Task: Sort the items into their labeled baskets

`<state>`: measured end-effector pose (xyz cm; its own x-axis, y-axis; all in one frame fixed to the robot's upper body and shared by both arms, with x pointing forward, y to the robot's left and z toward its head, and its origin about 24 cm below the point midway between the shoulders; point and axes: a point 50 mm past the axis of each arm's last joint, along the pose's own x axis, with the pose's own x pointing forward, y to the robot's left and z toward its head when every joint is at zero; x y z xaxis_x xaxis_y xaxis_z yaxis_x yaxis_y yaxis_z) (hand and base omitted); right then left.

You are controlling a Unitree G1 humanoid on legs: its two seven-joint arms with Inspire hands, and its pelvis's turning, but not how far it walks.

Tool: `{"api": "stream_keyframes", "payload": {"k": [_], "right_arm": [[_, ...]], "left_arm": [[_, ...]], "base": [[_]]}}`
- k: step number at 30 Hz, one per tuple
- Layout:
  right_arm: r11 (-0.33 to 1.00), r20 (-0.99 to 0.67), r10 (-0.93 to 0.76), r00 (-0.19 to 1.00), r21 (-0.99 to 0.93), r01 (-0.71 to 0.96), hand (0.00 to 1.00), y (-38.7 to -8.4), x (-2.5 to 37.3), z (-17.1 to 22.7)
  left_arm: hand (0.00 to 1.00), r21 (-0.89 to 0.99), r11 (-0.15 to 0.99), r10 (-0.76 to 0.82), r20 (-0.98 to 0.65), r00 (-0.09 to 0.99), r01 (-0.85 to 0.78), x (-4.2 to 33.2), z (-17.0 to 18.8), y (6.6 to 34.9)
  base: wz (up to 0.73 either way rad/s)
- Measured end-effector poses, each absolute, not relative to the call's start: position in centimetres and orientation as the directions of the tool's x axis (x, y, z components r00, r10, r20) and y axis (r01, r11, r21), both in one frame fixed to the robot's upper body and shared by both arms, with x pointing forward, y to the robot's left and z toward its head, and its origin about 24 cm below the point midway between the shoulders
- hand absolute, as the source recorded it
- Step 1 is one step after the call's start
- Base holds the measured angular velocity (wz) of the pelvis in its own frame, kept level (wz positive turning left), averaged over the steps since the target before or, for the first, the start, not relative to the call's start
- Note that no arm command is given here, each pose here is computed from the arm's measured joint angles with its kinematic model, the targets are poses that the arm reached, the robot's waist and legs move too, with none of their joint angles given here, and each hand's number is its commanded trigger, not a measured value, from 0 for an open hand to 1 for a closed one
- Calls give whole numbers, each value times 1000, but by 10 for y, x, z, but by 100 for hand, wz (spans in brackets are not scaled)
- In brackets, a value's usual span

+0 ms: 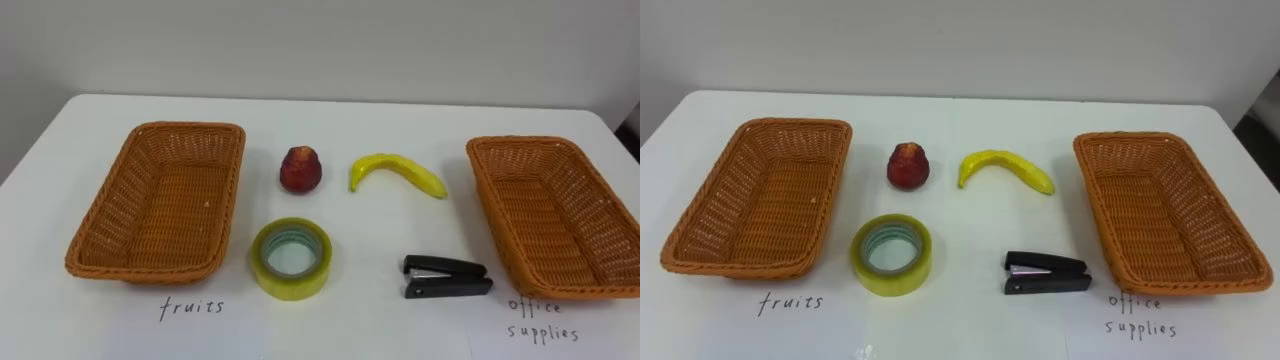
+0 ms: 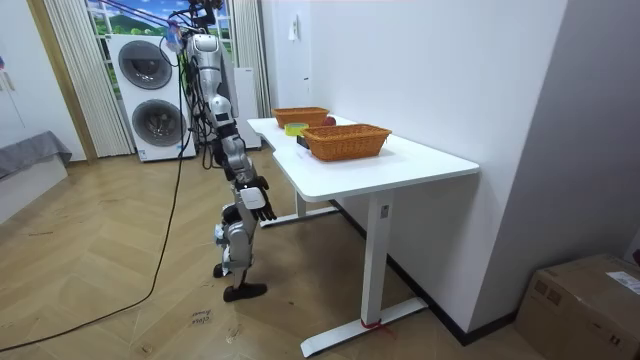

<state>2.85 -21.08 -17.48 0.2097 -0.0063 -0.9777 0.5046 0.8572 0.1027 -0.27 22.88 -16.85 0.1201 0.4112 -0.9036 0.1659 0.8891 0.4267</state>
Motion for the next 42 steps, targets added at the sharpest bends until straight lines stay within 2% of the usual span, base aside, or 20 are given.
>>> {"api": "stream_keyframes", "payload": {"k": [14, 22, 34, 42], "right_arm": [[885, -981, -11, 192, 80, 459, 0, -211, 27, -175], [851, -987, -23, 157, 63, 522, 0, -213, 19, -176], [646, -990, -108, 87, -3, 764, 0, -224, -13, -174], [375, -981, -189, 49, -27, 927, 0, -240, -26, -170]], "left_arm": [[0, 412, 898, 403, -911, 88, 154, -6, -169, 228], [0, 416, 904, 412, -909, 61, 97, -10, -168, 231], [0, 443, 896, 442, -896, 50, 29, -11, -166, 240], [0, 463, 879, 471, -880, 55, -117, -10, -164, 248]], "base": [[0], [0], [-2], [-12]]}}
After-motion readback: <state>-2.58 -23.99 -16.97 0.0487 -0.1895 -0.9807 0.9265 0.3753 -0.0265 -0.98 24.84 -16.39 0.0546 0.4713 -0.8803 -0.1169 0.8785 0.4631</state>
